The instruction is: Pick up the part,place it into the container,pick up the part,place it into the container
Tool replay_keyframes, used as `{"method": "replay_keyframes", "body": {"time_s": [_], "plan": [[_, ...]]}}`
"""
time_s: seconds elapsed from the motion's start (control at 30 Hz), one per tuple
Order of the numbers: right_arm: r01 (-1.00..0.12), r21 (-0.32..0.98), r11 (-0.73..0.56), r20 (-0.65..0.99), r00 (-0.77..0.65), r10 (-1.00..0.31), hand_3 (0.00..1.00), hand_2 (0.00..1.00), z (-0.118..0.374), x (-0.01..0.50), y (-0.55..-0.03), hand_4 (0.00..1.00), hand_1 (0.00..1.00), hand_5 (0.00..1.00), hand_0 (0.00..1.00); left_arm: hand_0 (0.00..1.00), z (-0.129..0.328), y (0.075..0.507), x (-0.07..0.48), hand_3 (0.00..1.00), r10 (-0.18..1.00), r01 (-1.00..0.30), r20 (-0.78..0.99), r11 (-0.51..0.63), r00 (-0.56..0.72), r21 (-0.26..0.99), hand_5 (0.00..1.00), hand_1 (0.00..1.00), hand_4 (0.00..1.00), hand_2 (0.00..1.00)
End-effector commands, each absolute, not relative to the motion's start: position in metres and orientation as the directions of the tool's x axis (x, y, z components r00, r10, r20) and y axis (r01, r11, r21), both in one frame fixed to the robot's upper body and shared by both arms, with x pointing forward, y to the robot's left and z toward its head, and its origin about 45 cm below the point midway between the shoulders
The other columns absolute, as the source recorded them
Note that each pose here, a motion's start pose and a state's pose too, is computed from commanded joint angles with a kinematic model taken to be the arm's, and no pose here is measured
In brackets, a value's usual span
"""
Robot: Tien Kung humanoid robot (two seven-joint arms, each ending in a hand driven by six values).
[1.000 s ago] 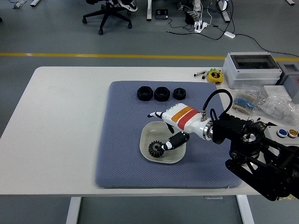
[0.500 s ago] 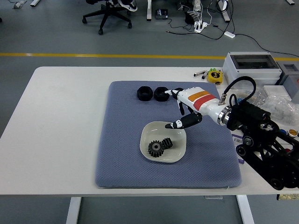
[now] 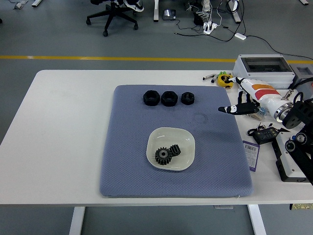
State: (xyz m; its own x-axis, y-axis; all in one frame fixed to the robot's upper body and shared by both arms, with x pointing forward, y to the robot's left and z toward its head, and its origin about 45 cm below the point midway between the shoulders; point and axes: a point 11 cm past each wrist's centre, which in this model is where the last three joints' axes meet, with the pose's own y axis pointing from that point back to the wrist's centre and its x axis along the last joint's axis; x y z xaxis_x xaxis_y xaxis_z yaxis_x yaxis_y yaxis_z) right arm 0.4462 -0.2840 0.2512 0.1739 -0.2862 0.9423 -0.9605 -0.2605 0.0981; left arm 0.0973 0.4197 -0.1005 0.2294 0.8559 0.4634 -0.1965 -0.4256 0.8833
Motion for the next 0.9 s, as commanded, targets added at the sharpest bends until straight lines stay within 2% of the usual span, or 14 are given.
{"method": "replay_keyframes", "body": {"time_s": [0.07,0.1,0.47,0.5,0.67,0.7,0.87,0.9], "plan": [[-0.965,0.103,-0.242,0.944,0.171,-0.282,0.837,0.287,0.249,0.443,-0.292,0.998,0.151,0.578,0.122,0.68,-0.101,0.419,0.098,0.553,0.856,-0.198,0.462,-0.423,0.231,0.884,0.58,0.655,0.619,0.642],[-0.966,0.103,-0.237,0.945,0.169,-0.281,0.829,0.235,0.249,0.442,-0.295,0.998,0.117,0.576,0.109,0.68,-0.101,0.419,0.098,0.552,0.856,-0.199,0.462,-0.423,0.231,0.884,0.583,0.657,0.619,0.64],[-0.972,0.04,-0.231,0.975,0.088,-0.204,0.827,0.232,0.255,0.42,-0.317,0.998,0.126,0.549,0.11,0.679,-0.1,0.418,0.105,0.553,0.858,-0.221,0.469,-0.426,0.21,0.877,0.582,0.66,0.619,0.641],[-0.971,0.037,-0.235,0.977,0.084,-0.195,0.822,0.232,0.255,0.418,-0.316,0.991,0.131,0.357,0.13,0.679,-0.1,0.417,0.105,0.553,0.858,-0.221,0.469,-0.425,0.211,0.878,0.584,0.66,0.62,0.641],[-0.964,0.016,-0.266,0.99,0.052,-0.128,0.822,0.232,0.259,0.409,-0.31,0.991,0.131,0.357,0.13,0.679,-0.102,0.414,0.1,0.553,0.859,-0.214,0.463,-0.42,0.221,0.882,0.584,0.66,0.62,0.641],[-0.963,0.012,-0.27,0.993,0.043,-0.109,0.82,0.32,0.26,0.409,-0.309,0.998,0.233,0.306,0.26,0.679,-0.102,0.413,0.099,0.553,0.858,-0.213,0.462,-0.42,0.223,0.882,0.582,0.658,0.618,0.641],[-0.958,-0.015,-0.287,0.993,0.019,-0.117,0.82,0.32,0.257,0.402,-0.306,0.998,0.233,0.306,0.26,0.679,-0.104,0.412,0.095,0.553,0.857,-0.206,0.459,-0.417,0.236,0.885,0.582,0.658,0.618,0.641],[-0.957,-0.014,-0.29,0.993,0.022,-0.12,0.905,0.81,0.255,0.401,-0.306,0.998,0.709,0.257,0.709,0.679,-0.104,0.412,0.095,0.552,0.857,-0.205,0.458,-0.417,0.238,0.886,0.583,0.658,0.618,0.64]]}}
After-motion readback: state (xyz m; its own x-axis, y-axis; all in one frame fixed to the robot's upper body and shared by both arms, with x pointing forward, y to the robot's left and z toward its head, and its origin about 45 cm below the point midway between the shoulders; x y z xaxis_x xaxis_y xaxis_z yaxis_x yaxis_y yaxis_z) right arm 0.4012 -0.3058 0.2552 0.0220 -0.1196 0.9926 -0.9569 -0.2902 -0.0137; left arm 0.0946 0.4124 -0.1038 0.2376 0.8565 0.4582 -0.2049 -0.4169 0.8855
